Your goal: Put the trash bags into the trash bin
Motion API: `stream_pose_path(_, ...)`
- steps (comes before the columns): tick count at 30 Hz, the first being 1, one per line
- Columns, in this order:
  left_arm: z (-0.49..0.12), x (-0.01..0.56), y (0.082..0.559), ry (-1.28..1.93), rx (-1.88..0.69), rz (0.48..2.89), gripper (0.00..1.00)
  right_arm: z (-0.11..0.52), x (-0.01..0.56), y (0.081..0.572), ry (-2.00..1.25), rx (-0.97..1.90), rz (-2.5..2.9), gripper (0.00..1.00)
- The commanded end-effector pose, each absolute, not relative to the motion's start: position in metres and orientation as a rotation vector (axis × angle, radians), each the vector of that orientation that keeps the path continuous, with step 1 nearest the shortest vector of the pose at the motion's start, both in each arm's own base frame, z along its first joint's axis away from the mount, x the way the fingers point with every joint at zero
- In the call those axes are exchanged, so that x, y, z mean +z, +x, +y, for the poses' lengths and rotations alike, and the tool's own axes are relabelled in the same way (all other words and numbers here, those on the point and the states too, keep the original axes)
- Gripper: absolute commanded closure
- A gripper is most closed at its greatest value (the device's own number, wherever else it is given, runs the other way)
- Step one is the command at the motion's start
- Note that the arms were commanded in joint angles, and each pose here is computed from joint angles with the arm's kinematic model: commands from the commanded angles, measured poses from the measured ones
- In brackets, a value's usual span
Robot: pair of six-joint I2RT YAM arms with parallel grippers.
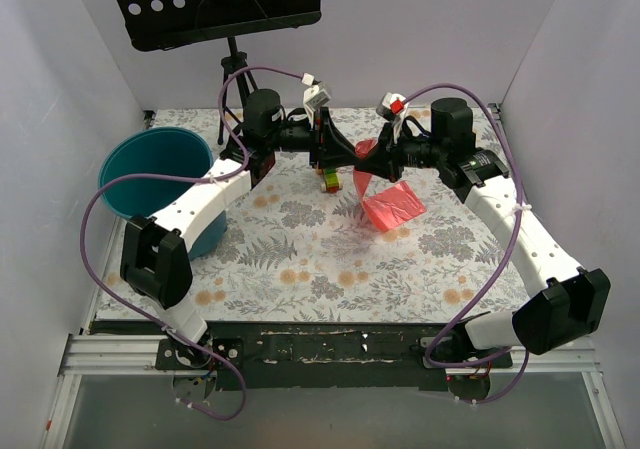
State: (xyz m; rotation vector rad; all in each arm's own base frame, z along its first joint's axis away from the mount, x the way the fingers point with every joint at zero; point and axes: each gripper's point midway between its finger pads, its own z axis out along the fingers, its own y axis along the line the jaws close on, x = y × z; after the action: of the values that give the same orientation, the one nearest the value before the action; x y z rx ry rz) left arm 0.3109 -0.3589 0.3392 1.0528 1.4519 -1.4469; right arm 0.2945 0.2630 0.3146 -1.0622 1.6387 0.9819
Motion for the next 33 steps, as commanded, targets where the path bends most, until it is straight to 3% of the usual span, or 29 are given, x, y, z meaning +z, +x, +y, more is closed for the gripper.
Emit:
stream_pose_path(1, -0.362, 0.354, 0.309, 1.075, -1.463, 1.405, 0.77, 0.267, 0.339, 0.291, -1.097, 0.973, 1.541, 0.99)
stream_pose_path(15, -0.358, 0.343, 0.314, 1.110, -1.399, 1.413, 1.00, 0.267, 0.339, 0.289, -1.097, 0.981, 1.546, 0.99)
stream_pose_path(25, -0.346, 0.340, 0.325, 1.198, -1.215, 1.399, 1.00, 0.249, 0.335, 0.230, -1.316, 1.074, 1.565, 0.88)
stream_pose_path(33, -0.342, 0.346, 0.315, 1.252, -1.196, 1.363, 1.00, 0.238, 0.359, 0.262, -1.145, 1.138, 1.560, 0.88)
